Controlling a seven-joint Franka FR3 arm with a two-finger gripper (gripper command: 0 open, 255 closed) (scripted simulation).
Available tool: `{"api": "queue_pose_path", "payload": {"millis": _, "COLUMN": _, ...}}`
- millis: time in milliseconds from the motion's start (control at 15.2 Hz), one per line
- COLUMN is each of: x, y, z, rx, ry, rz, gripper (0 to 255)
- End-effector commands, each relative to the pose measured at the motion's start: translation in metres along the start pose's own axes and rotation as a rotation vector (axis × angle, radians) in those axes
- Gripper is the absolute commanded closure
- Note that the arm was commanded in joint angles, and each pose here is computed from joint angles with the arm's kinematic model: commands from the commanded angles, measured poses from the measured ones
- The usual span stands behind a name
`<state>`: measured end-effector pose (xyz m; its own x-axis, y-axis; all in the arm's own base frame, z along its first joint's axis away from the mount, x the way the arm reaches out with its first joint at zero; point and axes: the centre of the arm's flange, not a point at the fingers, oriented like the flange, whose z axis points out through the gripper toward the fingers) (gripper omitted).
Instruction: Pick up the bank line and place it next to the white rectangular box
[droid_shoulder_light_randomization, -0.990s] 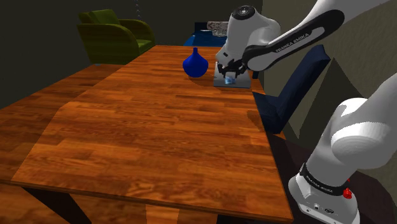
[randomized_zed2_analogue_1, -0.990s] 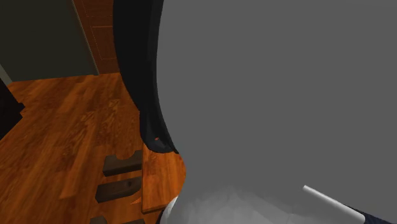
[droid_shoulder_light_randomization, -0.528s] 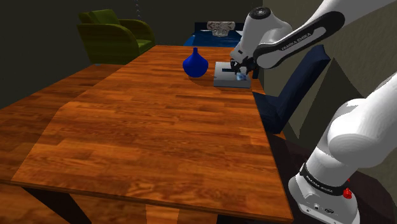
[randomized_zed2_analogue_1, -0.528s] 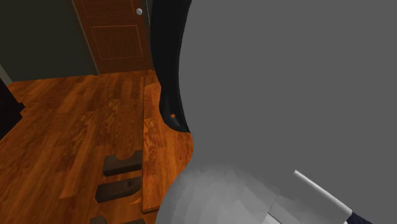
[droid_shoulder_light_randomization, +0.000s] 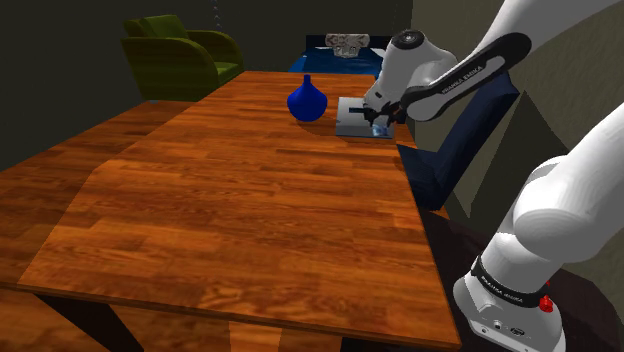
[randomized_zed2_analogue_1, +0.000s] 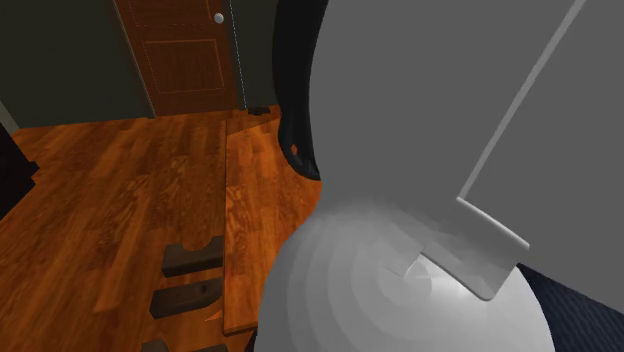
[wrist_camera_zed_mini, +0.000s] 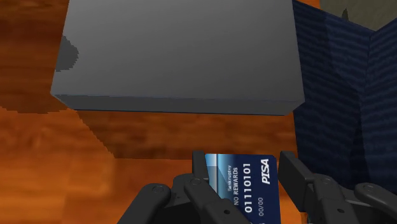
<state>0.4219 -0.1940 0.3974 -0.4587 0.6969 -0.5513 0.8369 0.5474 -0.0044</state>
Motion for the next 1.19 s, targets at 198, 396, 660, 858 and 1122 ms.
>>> {"api": "queue_pose_path", "payload": {"millis": 198, "x": 0.016, "y": 0.0, "z": 0.023, "rx": -0.001, "ry": 0.0, "rz": 0.0, "gripper": 255}}
{"api": "queue_pose_path", "payload": {"millis": 396, "x": 0.025, "y": 0.0, "z": 0.036, "rx": -0.001, "ry": 0.0, "rz": 0.0, "gripper": 255}}
{"api": "queue_pose_path", "payload": {"millis": 660, "x": 0.036, "y": 0.0, "z": 0.054, "rx": -0.001, "ry": 0.0, "rz": 0.0, "gripper": 255}}
{"api": "queue_pose_path", "payload": {"millis": 858, "x": 0.038, "y": 0.0, "z": 0.056, "rx": -0.001, "ry": 0.0, "rz": 0.0, "gripper": 255}}
{"api": "queue_pose_path", "payload": {"millis": 1122, "x": 0.038, "y": 0.0, "z": 0.056, "rx": -0.001, "ry": 0.0, "rz": 0.0, "gripper": 255}}
